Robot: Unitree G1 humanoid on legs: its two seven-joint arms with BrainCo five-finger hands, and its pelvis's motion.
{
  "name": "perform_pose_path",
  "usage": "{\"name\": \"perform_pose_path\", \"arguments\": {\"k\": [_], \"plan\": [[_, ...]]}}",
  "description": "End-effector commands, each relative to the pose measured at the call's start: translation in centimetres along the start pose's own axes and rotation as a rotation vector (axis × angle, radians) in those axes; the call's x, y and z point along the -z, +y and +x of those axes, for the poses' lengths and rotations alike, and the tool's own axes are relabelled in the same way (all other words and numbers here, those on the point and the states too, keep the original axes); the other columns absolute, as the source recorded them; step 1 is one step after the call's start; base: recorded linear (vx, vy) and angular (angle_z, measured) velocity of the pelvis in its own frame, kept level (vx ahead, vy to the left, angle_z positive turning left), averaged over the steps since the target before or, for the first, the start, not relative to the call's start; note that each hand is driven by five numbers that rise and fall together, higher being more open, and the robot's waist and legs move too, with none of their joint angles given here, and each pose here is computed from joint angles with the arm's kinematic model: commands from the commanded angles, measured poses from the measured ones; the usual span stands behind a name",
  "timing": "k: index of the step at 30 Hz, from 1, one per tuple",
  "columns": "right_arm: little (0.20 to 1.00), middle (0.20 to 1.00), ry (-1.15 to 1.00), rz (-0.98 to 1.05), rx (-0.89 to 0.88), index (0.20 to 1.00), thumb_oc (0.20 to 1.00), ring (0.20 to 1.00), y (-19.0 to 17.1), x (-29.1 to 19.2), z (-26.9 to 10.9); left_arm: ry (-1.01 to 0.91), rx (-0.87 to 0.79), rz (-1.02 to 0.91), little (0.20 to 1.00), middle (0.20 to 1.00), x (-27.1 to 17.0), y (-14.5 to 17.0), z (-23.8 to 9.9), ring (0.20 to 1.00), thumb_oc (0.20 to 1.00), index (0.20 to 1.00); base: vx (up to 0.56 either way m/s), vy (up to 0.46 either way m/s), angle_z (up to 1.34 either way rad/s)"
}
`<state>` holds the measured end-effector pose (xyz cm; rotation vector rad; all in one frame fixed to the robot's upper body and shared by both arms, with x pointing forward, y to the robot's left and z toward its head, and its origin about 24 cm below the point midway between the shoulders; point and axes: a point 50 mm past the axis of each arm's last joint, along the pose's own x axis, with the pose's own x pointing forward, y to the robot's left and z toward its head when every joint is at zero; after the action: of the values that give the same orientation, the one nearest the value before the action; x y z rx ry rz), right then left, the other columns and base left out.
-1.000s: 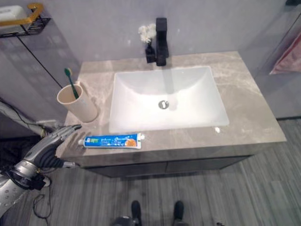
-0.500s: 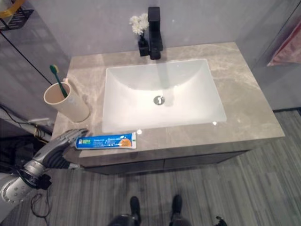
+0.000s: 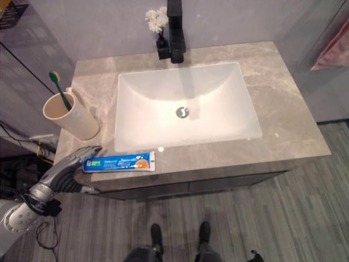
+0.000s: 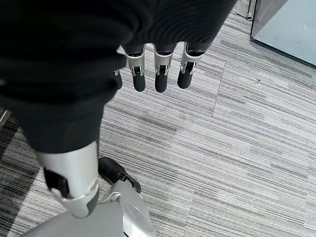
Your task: Put brush and paste in cup on sink, flatten towel.
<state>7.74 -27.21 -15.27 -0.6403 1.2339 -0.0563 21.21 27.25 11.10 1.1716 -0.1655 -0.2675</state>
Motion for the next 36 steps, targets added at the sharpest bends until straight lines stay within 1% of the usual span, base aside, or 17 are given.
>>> {"name": "perform_pose_path", "arguments": {"k": [1, 8, 28, 32, 36], "plan": [[1.000, 1.000, -0.037, -0.008, 0.034, 1.000, 1.000, 1.000, -0.6, -1.8, 0.3, 0.004, 0.025, -0.076, 1.000, 1.000, 0.0, -1.1, 0.5, 1.000, 1.000, 1.000, 0.00, 0.000, 0.00], [1.000, 1.000, -0.050, -0.001, 0.037, 1.000, 1.000, 1.000, -0.6, -2.2, 0.3, 0.015, 0.023, -0.139, 1.000, 1.000, -0.1, -1.8, 0.6, 1.000, 1.000, 1.000, 0.00, 0.000, 0.00], [1.000, 1.000, -0.060, 0.008, 0.057, 1.000, 1.000, 1.000, -0.8, -2.8, 0.4, 0.070, 0.099, -0.195, 1.000, 1.000, 0.2, -4.5, -0.1, 1.000, 1.000, 1.000, 0.00, 0.000, 0.00], [1.000, 1.000, -0.060, 0.014, 0.059, 1.000, 1.000, 1.000, -0.8, -3.0, 0.4, 0.128, 0.101, -0.281, 1.000, 1.000, 0.7, -5.6, -0.6, 1.000, 1.000, 1.000, 0.00, 0.000, 0.00], [1.000, 1.000, -0.059, 0.018, 0.062, 1.000, 1.000, 1.000, -0.8, -3.0, 0.4, 0.140, 0.088, -0.292, 1.000, 1.000, 0.8, -5.8, -0.7, 1.000, 1.000, 1.000, 0.00, 0.000, 0.00]]}}
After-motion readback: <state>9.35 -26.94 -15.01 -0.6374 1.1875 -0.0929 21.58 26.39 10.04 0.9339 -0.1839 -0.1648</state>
